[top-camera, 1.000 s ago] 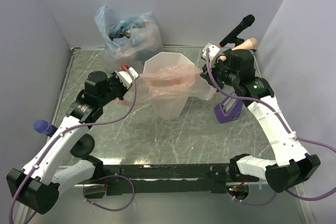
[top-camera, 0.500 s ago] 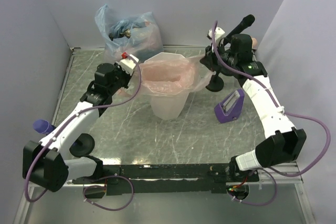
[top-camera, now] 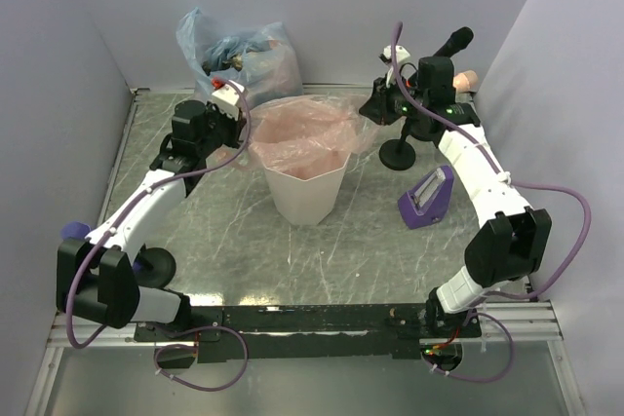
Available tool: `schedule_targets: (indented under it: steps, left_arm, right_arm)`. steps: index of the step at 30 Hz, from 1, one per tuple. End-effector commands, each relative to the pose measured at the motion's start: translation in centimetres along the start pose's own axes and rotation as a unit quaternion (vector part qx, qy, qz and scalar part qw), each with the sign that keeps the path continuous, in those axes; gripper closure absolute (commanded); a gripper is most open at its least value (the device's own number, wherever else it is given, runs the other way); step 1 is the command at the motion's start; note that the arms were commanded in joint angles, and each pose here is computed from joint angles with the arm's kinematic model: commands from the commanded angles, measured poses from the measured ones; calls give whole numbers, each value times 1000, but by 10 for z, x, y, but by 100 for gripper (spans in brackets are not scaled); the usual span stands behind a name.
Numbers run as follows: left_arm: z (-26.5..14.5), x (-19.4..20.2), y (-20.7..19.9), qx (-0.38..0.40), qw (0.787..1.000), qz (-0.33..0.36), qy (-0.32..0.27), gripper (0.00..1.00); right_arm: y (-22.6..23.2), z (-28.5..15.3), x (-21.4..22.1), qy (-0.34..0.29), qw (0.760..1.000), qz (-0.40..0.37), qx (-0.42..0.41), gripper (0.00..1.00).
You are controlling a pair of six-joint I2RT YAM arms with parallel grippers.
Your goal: Put the trash bags into the trash bin
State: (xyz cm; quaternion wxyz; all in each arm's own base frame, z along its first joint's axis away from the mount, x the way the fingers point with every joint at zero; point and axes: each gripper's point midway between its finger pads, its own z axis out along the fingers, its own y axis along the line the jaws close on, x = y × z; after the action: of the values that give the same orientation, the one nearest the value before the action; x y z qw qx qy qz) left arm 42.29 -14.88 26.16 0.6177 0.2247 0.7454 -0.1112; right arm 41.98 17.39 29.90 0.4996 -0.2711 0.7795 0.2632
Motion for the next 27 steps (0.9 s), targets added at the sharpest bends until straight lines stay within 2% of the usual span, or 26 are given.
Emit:
schedule_targets:
  steps: [1,4,7,8,10,13,14,21,26,27]
  left_arm:
    - [-4,-32,-13,48,998,-22,-40,96]
    - [-4,-32,-20,73,996,-30,-37,92]
    - [-2,-37,-23,86,995,-36,-40,87]
    - [0,-38,-24,89,995,-36,-41,87]
    - [3,-41,-22,89,995,-36,-42,87]
    - [9,-44,-17,81,995,-41,-41,97]
    - [12,-44,-15,79,995,-45,-39,99]
    - [27,-14,-20,99,992,-72,10,100]
    - [28,6,-34,128,985,-108,37,99]
    - [26,15,-38,137,982,-115,57,99]
  right_arm:
    - [6,-5,-19,-28,999,14,-15,68]
    - [14,-8,-19,-32,999,17,-32,49]
    - [21,-8,-23,-41,998,19,-49,45]
    - [22,-8,-24,-43,997,18,-55,48]
    - [22,-6,-27,-44,997,20,-61,63]
    - [20,-3,-27,-42,997,24,-65,96]
    - [16,0,-23,-36,997,32,-57,100]
    - [-11,19,8,9,996,85,-14,100]
    - [-11,25,28,34,992,123,-13,100]
    - [-10,24,33,39,991,126,-13,100]
